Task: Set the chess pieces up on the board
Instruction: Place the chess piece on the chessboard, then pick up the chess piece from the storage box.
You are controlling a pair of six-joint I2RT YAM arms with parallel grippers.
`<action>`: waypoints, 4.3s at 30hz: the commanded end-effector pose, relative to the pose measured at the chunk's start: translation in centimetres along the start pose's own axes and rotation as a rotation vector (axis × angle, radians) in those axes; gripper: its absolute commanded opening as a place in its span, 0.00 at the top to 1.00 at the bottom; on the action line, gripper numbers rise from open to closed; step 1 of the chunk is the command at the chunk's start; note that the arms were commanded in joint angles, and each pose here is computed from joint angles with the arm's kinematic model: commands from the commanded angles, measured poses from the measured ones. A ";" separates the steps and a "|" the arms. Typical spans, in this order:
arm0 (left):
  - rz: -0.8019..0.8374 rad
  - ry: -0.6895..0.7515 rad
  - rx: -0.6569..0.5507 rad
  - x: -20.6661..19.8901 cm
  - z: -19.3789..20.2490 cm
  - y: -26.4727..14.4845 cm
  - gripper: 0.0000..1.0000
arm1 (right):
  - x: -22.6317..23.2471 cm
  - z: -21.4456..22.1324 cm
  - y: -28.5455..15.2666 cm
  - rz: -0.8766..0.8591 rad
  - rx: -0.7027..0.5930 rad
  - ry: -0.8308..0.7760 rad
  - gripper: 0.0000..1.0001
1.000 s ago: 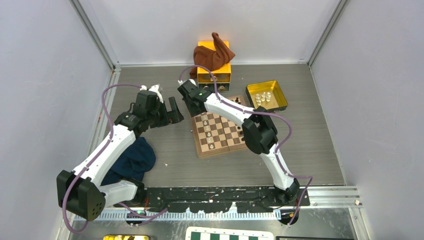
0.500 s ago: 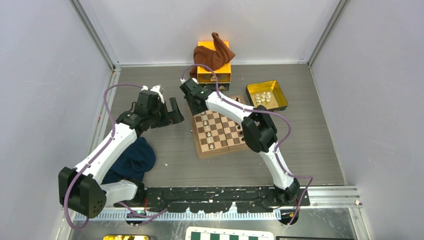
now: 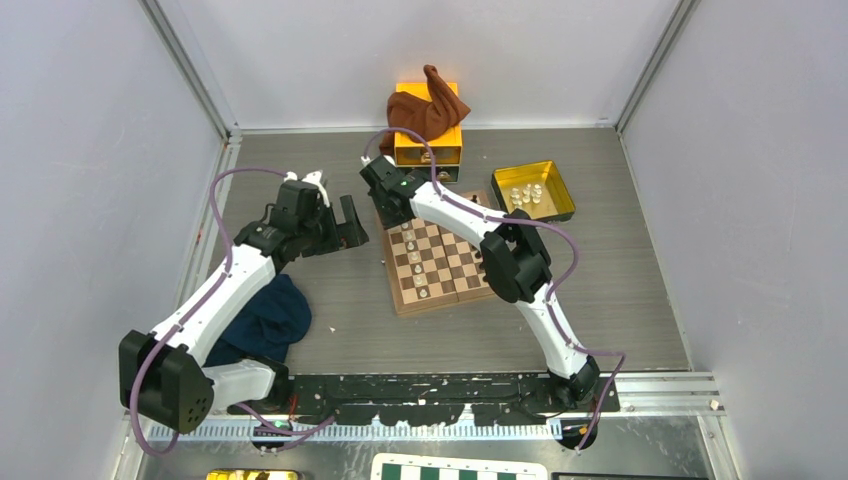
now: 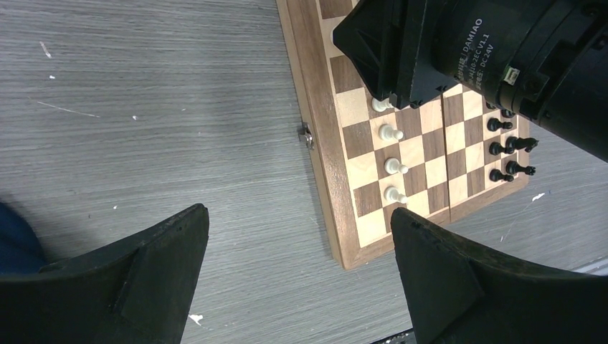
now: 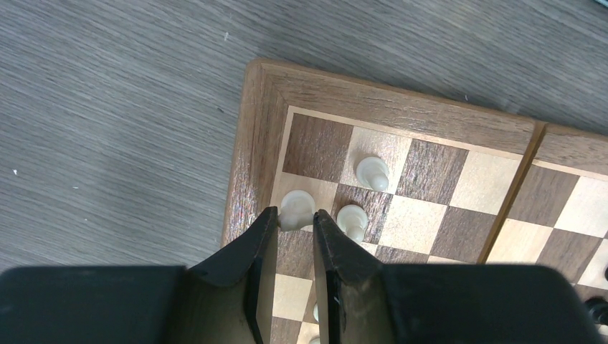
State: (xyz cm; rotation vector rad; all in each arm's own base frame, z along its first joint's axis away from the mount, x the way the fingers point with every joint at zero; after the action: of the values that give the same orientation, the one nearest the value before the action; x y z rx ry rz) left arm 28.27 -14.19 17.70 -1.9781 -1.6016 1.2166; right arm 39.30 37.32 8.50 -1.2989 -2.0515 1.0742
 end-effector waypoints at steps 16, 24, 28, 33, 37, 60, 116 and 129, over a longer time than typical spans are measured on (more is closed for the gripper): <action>0.039 0.005 -0.033 -0.9 -1.4 0.0 0.02 | 0.0 -1.8 -1.2 -0.010 -0.055 0.019 0.77; 0.041 0.002 -0.030 -0.9 -1.3 0.0 0.02 | 0.0 -2.0 -1.6 -0.011 -0.062 0.017 0.69; 0.044 0.001 -0.029 -1.0 -1.2 0.0 0.02 | 0.0 -1.9 -1.7 -0.012 -0.063 0.019 0.66; 0.045 -0.002 -0.028 -1.0 -1.2 0.0 0.02 | 0.0 -2.0 -1.9 -0.014 -0.067 0.020 0.64; 0.048 -0.002 -0.030 -1.1 -1.3 0.0 0.02 | 0.0 -2.3 -2.2 -0.016 -0.076 0.021 0.63; 0.055 -0.013 -0.053 -1.4 -1.9 -0.7 0.02 | -0.1 -5.3 -7.1 -0.042 -0.168 0.037 0.62; 0.004 -0.032 -0.028 -1.6 -3.3 1.2 0.00 | -37.0 2.2 -5.0 0.488 -0.090 0.725 0.48; 0.003 -0.031 -0.017 -1.5 -3.1 1.4 0.00 | -38.1 3.4 -4.4 0.491 -0.078 0.774 0.51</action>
State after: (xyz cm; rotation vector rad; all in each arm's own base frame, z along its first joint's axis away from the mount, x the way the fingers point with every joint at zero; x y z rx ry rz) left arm 30.58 -15.17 17.53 -1.9353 -1.6044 1.2596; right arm 50.07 0.96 10.02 -1.9117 -1.2288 0.5886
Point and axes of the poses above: each gripper's point midway between its finger pads, its own y axis out along the fingers, its own x axis along the line the jaws close on, z = x × y, the point moved 2 cm from there along -y, back along the fingers, and after that the axes turned 1 degree about -y, right-handed, at the moved point
